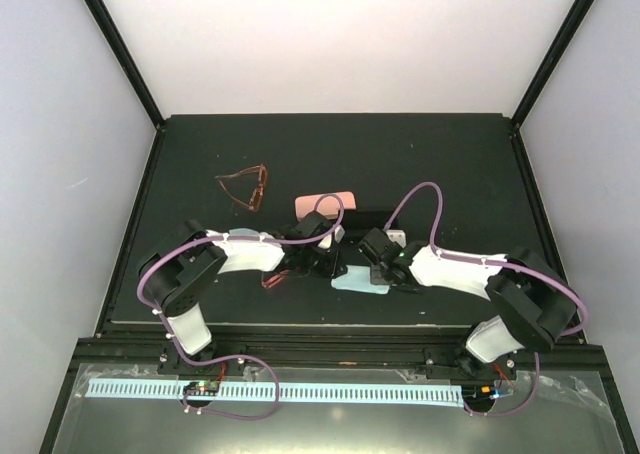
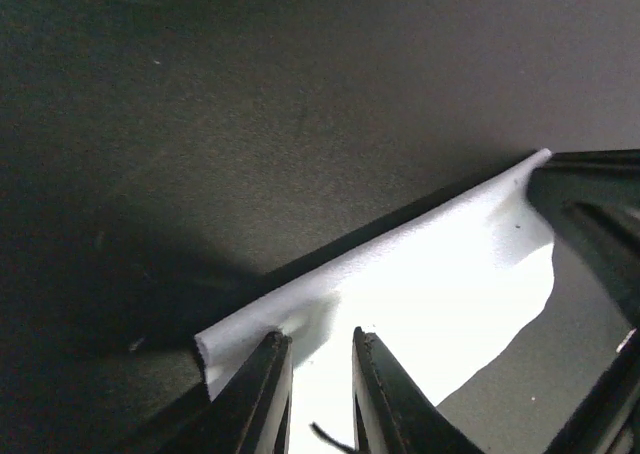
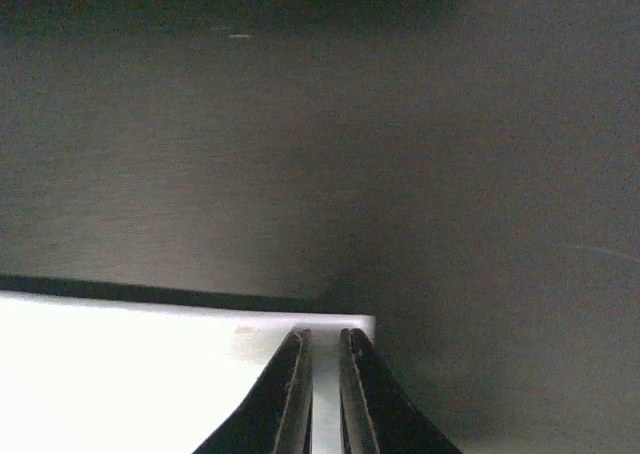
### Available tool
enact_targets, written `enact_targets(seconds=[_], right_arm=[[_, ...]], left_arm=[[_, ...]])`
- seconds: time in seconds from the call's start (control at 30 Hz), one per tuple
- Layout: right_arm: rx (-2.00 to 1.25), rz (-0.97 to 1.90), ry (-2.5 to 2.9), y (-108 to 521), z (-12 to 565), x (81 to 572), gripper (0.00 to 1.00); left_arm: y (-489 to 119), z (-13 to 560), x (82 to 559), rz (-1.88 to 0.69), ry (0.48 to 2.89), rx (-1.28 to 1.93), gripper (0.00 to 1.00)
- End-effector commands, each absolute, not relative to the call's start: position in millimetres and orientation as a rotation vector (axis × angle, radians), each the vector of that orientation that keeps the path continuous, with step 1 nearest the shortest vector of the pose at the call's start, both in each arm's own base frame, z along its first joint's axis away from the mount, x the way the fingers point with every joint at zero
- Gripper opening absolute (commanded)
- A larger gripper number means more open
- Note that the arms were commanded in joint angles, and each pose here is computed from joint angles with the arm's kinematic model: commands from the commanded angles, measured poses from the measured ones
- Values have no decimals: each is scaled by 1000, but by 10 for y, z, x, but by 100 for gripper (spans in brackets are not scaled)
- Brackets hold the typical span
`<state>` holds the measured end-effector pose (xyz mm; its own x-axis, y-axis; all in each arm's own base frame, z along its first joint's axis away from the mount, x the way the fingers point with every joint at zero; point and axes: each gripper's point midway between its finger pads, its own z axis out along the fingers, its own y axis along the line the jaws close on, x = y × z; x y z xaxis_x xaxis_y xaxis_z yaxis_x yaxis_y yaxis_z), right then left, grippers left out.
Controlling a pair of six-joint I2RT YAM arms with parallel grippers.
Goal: Organize the sunglasses
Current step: Adjust the glasses cleaning cloth at the center of the board, then pick up the glasses cleaning cloth from the center of the board.
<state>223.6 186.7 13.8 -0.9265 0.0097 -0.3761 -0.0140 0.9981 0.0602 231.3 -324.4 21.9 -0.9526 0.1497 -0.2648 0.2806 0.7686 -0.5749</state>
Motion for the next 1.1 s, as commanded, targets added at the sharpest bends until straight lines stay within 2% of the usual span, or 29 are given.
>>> enact_targets(seconds=[0.0, 0.17, 0.37, 0.5, 0.67, 1.07], right_arm=[[133, -252, 2665, 1284, 268, 2249, 13], [103, -125, 2664, 1434, 447, 2267, 19], [77, 73, 2709, 1619, 455, 2150, 38], [63, 154, 2740, 1708, 360, 2086, 41], [55, 141, 2781, 1720, 171, 2044, 37], [49, 143, 2819, 1715, -50, 1974, 13]], left_arm=[[-3043, 188, 2359, -765, 2784, 327, 20], [-3282, 594, 2249, -901, 2693, 494, 28], [-3008, 547, 2224, -696, 2749, 364, 39], [-2964, 417, 2181, -683, 2785, 329, 43], [-3153, 361, 2128, -801, 2806, 380, 43], [-3125, 81, 2064, -750, 2914, 338, 33]])
